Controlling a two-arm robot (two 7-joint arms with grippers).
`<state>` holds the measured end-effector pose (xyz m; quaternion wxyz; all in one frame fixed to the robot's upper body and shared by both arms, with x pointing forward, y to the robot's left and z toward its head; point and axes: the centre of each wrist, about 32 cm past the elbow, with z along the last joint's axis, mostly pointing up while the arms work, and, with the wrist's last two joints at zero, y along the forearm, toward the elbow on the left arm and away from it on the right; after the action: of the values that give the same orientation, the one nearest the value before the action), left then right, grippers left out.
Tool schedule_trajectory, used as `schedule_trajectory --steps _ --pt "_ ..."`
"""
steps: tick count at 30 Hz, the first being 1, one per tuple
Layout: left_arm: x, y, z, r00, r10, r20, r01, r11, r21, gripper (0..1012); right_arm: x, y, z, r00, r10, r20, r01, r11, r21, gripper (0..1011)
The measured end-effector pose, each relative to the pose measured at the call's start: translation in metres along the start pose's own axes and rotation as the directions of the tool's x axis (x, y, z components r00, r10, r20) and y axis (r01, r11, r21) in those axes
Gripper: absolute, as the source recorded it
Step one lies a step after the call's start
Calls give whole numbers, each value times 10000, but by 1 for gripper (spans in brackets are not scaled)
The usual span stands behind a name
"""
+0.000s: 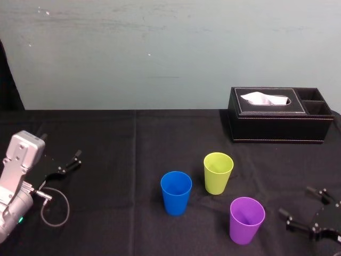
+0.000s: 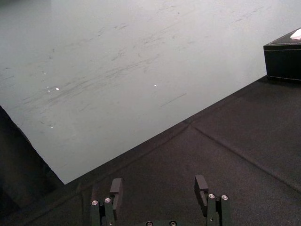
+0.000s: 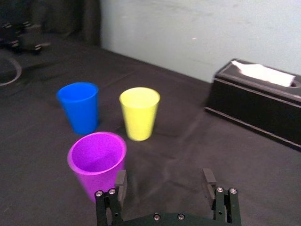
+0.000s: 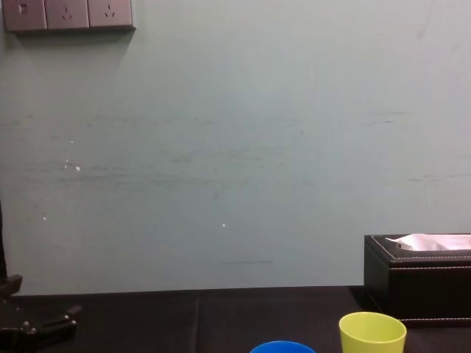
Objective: Stack the three plastic cups sequentially using one hand.
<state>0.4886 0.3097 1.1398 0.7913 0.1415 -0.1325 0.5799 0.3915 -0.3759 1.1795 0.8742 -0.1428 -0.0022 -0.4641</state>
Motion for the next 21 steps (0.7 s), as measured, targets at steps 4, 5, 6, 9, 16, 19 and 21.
schedule_trajectory --steps 4,5,6,9,16,19,21 --pt "0 0 0 10000 0 0 0 10000 0 1000 -6 -35 1 9979 617 208 -614 9980 -173 1004" --pt "0 0 0 10000 0 -1 0 10000 0 1000 -10 -39 3 9971 722 256 -717 9972 -203 1004" --pt "0 0 0 10000 0 0 0 10000 1 1000 -15 -42 4 9961 828 313 -821 9963 -235 1004" --pt "0 0 0 10000 0 -1 0 10000 1 1000 -50 -53 14 9902 1254 618 -1236 9918 -331 1004" --pt "0 0 0 10000 -1 0 1 10000 0 1000 -129 -42 13 9828 1693 739 -1668 9852 -394 1004" --pt "0 0 0 10000 0 0 0 10000 0 1000 -169 -27 5 9806 1833 695 -1807 9827 -413 1004" --pt "0 0 0 10000 1 -1 -1 10000 1 1000 -202 -9 -5 9790 1933 643 -1907 9807 -444 1004"
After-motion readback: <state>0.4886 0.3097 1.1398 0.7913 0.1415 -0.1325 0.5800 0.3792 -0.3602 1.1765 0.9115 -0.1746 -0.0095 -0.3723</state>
